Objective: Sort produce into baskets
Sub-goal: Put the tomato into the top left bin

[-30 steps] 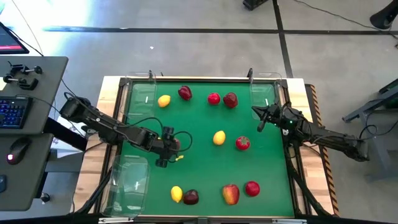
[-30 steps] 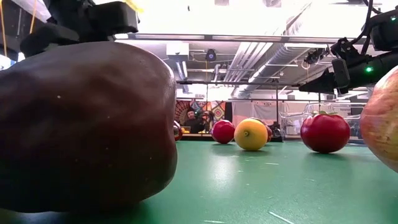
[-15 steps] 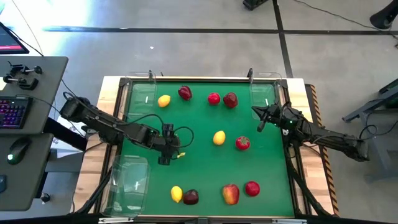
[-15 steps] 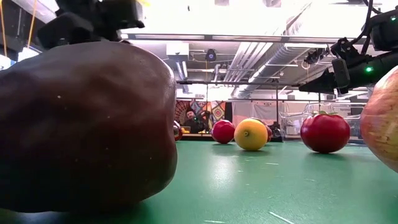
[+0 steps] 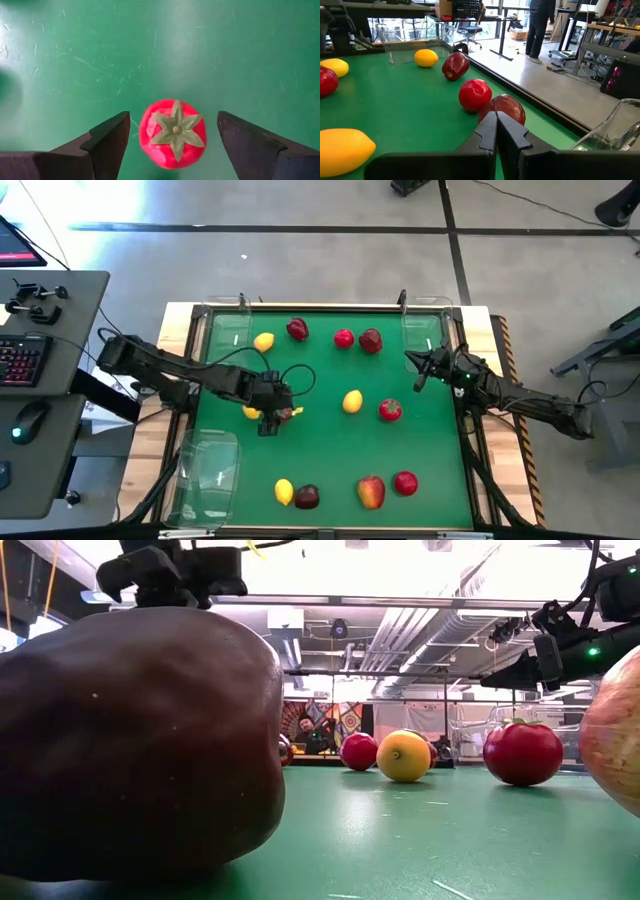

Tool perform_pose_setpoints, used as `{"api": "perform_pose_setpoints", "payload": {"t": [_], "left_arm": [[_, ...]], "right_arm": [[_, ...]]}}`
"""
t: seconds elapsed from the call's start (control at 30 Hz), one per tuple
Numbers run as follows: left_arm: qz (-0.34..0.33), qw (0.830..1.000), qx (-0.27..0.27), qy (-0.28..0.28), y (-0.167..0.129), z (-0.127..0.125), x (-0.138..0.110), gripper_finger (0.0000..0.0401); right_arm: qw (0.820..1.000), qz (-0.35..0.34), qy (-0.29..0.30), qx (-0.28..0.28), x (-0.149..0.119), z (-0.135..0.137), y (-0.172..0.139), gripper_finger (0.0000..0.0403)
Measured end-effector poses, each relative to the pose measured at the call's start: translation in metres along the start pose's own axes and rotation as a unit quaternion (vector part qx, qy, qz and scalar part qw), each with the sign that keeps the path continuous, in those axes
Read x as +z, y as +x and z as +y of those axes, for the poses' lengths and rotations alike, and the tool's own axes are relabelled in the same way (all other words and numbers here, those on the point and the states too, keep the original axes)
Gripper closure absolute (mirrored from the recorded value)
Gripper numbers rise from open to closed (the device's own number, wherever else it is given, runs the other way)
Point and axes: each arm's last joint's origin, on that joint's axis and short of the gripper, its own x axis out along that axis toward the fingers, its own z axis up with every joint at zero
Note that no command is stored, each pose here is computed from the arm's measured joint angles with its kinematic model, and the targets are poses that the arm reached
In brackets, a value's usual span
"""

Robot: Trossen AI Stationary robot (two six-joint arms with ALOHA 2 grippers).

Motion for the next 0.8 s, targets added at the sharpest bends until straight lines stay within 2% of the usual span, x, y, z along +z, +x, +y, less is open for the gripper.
{"api": "perform_pose_setpoints", "payload": {"t": [0.5,0.8], "left_arm": [[0.004,1.0,0.017,0.016,0.003,0.007,0.001,0.0111],[0.058,0.998,0.021,0.029,0.029,-0.001,-0.003,0.0111]], "right_arm": [[1.0,0.0,0.0,0.0,0.0,0.0,0.0,0.0402],[1.0,0.0,0.0,0.0,0.0,0.0,0.0,0.0402]]}}
